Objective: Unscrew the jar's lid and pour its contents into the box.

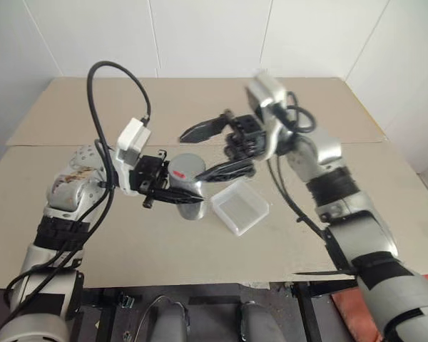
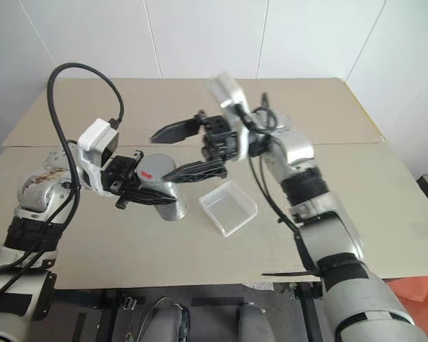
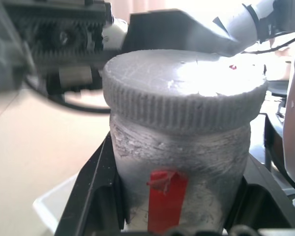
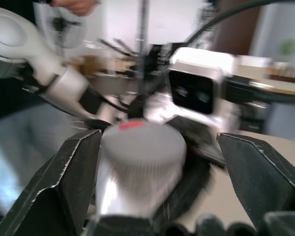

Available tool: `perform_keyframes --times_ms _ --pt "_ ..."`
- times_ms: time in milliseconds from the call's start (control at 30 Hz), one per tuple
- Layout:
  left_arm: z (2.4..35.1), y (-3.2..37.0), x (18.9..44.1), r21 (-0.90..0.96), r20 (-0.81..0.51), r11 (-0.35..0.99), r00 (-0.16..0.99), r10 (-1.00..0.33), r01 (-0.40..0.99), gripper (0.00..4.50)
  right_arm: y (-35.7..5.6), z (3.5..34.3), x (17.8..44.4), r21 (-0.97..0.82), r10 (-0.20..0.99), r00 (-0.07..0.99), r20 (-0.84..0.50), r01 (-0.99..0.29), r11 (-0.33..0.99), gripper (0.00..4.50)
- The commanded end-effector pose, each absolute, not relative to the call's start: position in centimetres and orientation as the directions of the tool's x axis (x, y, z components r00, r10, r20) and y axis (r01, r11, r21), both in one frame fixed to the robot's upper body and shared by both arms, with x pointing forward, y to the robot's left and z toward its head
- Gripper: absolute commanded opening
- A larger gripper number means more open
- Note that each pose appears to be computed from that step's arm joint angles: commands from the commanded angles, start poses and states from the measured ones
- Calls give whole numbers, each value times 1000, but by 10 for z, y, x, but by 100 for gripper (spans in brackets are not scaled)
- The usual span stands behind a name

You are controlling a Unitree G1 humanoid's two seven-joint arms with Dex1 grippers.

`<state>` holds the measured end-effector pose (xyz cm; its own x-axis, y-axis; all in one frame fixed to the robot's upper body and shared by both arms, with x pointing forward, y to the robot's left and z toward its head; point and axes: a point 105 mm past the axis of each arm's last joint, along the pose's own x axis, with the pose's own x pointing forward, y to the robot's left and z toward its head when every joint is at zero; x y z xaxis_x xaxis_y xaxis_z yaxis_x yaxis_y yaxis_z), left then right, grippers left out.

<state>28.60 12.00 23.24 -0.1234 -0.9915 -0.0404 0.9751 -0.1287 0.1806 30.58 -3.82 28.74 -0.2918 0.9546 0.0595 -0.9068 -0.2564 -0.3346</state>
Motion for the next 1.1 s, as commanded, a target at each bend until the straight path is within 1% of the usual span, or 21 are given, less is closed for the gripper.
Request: perform_keyframes --times_ms 33,100,133,233,267,333,533,700,933,1100 --pt "237 129 298 226 -22 -38 -34 -999 973 195 -42 304 291 -409 980 -180 80 -903 -132 442" --pt "235 129 307 230 -13 2 5 -1000 973 195 -39 304 286 -391 992 -80 99 -920 -35 442" --pt "235 128 313 232 -7 22 25 -1000 972 195 -32 301 287 -380 996 -4 92 -924 32 442" --pt "235 121 321 236 6 34 34 -999 971 195 -12 293 290 -370 985 161 70 -912 175 442" --pt "236 119 322 236 10 30 29 -1000 971 195 -6 291 292 -367 977 202 63 -906 211 442" --pt "236 112 323 239 12 4 1 -1000 971 195 6 289 295 -332 967 245 76 -908 256 442" --pt "239 107 323 249 12 -25 -29 -1000 968 195 21 289 298 -311 962 259 82 -911 271 442" --pt "240 107 321 251 9 -32 -35 -999 968 195 24 291 307 -296 960 265 96 -913 282 442" --pt "241 115 317 253 5 -21 -23 -1000 967 195 14 288 317 -298 960 266 84 -913 279 442" --pt "243 127 312 255 -8 -17 -15 -1000 967 195 -3 287 326 -297 954 287 84 -907 299 442"
